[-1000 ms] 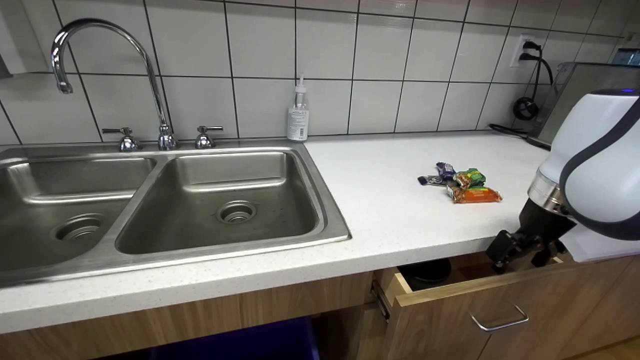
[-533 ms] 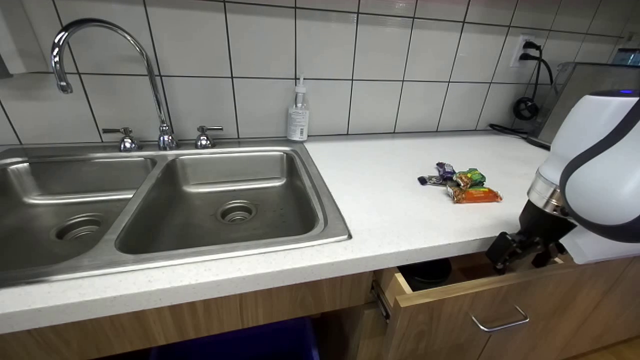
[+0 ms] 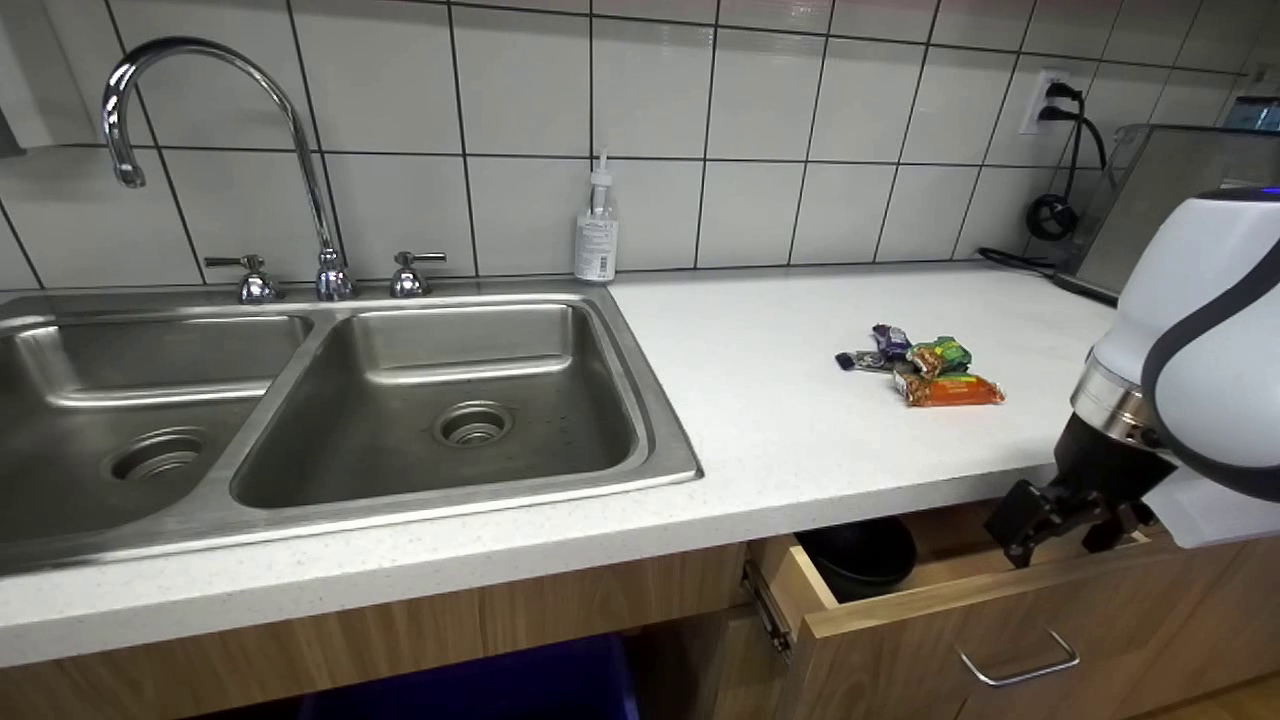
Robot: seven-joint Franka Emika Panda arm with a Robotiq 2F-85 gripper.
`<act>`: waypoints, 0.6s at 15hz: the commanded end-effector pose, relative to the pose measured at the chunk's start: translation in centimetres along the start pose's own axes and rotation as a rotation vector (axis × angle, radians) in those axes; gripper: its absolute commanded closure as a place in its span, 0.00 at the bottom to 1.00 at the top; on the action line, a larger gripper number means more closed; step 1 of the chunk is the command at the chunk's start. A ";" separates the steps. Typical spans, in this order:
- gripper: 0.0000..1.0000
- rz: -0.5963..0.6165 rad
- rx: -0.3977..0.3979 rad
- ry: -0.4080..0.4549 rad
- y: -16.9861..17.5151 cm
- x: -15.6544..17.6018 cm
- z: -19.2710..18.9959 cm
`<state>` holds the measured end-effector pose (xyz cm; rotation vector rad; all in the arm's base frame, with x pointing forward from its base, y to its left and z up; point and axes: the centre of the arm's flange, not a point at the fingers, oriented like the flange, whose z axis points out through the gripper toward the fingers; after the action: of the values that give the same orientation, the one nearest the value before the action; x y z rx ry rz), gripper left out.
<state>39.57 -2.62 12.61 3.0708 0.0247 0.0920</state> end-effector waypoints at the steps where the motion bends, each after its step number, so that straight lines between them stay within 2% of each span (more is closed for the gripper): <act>1: 0.00 0.039 -0.001 -0.069 0.0 -3.5 0.3; 9: 0.00 0.043 0.000 -0.131 0.2 -6.0 0.8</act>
<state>36.18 -2.89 11.64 3.0742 0.0025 -0.0139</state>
